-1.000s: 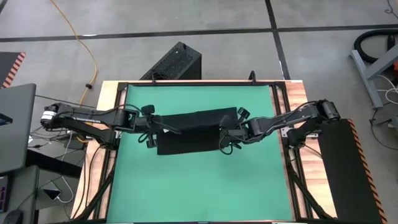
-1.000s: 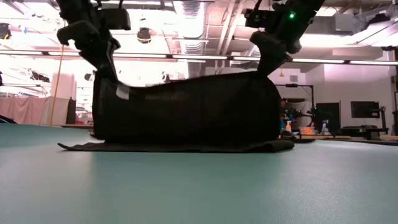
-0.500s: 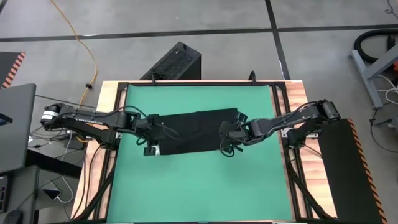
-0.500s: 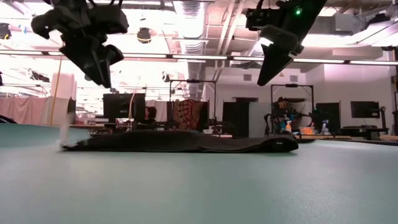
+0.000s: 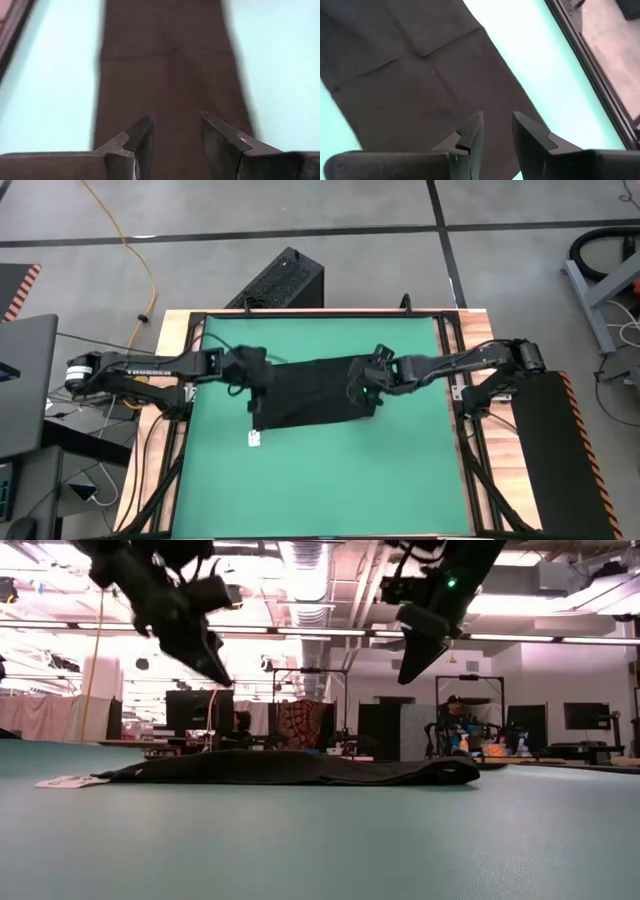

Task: Roll towel into tight, uniform cylinder
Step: Fold the black towel

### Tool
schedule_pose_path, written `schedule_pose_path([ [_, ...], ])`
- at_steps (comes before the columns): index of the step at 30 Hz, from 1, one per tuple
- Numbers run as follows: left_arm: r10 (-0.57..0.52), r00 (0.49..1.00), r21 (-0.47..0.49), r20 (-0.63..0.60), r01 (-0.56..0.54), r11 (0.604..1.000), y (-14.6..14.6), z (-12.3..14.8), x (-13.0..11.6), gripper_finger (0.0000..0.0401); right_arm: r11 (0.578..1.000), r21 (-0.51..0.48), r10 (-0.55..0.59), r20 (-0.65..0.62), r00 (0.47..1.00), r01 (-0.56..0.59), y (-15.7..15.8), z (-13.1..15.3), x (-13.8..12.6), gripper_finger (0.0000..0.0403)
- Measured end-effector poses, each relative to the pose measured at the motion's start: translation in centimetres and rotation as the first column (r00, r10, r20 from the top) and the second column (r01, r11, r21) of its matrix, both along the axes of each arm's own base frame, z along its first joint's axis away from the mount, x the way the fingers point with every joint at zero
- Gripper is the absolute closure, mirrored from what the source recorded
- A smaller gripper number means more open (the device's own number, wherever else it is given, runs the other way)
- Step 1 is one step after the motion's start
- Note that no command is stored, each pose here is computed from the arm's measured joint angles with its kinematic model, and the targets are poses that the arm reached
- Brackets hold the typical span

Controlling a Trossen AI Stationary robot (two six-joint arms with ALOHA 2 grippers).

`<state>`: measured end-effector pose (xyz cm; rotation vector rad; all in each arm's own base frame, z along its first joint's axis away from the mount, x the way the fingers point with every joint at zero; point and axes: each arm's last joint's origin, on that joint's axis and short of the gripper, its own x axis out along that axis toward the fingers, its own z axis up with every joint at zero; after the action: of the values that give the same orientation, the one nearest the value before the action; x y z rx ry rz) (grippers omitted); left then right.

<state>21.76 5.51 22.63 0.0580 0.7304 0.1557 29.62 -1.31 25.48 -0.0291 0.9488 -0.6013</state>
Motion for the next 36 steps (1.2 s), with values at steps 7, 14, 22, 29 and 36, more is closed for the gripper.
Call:
schedule_pose_path([
  [7,0.149,0.989,0.007,0.014,-0.149,0.989,4.6,-2.2,-2.3,0.0261,1.000,0.018,-0.010,-0.032,0.999,0.011,-3.7,0.0,-0.2,0.0277],
  [14,0.243,0.970,-0.067,0.000,-0.243,0.968,7.8,-4.8,-3.2,0.0261,0.999,0.034,0.014,-0.044,0.999,-0.013,-5.7,-0.1,-0.4,0.0277],
  [22,0.301,0.950,-0.116,-0.081,-0.309,0.944,9.6,-7.6,-2.8,0.0261,0.994,0.060,0.086,0.018,0.996,-0.087,-7.8,-2.2,-0.7,0.0277],
  [29,0.300,0.946,-0.132,-0.123,-0.315,0.940,9.7,-8.7,-2.7,0.0261,0.993,0.057,0.099,0.078,0.992,-0.103,-10.0,-3.8,-1.5,0.0277],
  [36,0.301,0.942,-0.148,-0.151,-0.323,0.935,9.7,-9.2,-2.7,0.0261,0.994,0.092,0.051,0.128,0.990,-0.063,-12.0,-5.8,-2.6,0.0277],
])
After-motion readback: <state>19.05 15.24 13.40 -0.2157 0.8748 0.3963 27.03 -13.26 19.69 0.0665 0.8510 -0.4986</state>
